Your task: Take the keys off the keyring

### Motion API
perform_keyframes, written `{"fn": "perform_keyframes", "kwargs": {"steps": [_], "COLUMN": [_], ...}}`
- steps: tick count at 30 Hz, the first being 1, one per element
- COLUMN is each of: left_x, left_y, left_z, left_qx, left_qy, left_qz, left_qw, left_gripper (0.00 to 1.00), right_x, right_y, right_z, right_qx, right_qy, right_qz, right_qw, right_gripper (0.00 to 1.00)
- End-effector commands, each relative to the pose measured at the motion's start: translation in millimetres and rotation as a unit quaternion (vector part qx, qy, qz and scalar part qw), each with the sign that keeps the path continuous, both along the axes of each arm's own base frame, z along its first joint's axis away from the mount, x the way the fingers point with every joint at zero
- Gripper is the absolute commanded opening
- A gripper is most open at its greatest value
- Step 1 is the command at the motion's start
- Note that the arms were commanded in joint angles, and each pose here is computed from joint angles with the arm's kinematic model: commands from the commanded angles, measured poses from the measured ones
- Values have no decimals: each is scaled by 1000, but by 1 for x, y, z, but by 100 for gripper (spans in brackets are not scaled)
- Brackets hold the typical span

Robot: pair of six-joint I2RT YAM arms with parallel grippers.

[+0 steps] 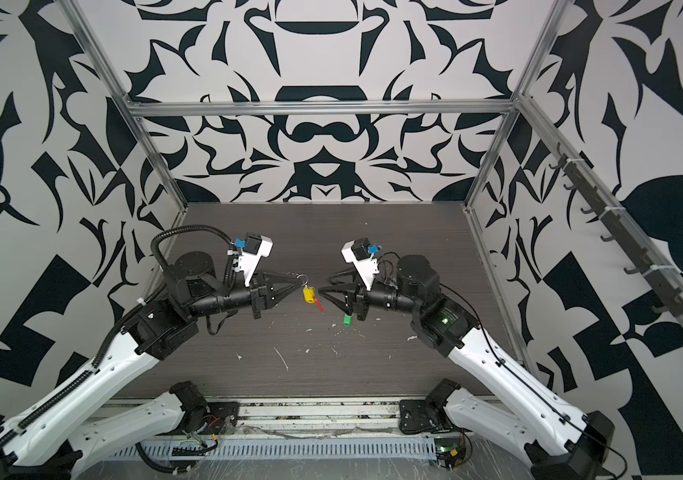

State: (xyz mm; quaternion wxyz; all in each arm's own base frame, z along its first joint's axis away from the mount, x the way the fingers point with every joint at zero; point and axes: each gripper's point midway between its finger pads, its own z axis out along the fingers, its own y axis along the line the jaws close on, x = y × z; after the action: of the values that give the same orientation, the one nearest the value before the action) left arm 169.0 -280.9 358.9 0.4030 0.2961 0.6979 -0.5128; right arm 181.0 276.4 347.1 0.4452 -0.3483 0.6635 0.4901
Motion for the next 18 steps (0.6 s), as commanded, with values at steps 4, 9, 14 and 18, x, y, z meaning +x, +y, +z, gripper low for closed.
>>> {"fn": "perform_keyframes", "kwargs": {"steps": [4,9,14,18], "left_x": [-12,-12,-10,-11], "left_y": [1,1,2,1], "left_z": [15,17,18,19], "left_qx": [-27,-33,-40,-45], "left_qy": [-26,-32,-40,-42], "left_qz": [-25,-24,-17,-21], "left_qw": [999,999,998,998], "left_gripper": [0,0,0,0], "right_x": [-4,-7,-17,-19], "right_y": [5,10,19,25], "right_z": [13,13,13,13], "right_qx": [24,22,20,18], "right_qy": [-24,-26,-33,-38], "right_qz": [15,27,50,55], "right_qw": [999,999,998,998], "right_gripper": [45,45,47,47]}}
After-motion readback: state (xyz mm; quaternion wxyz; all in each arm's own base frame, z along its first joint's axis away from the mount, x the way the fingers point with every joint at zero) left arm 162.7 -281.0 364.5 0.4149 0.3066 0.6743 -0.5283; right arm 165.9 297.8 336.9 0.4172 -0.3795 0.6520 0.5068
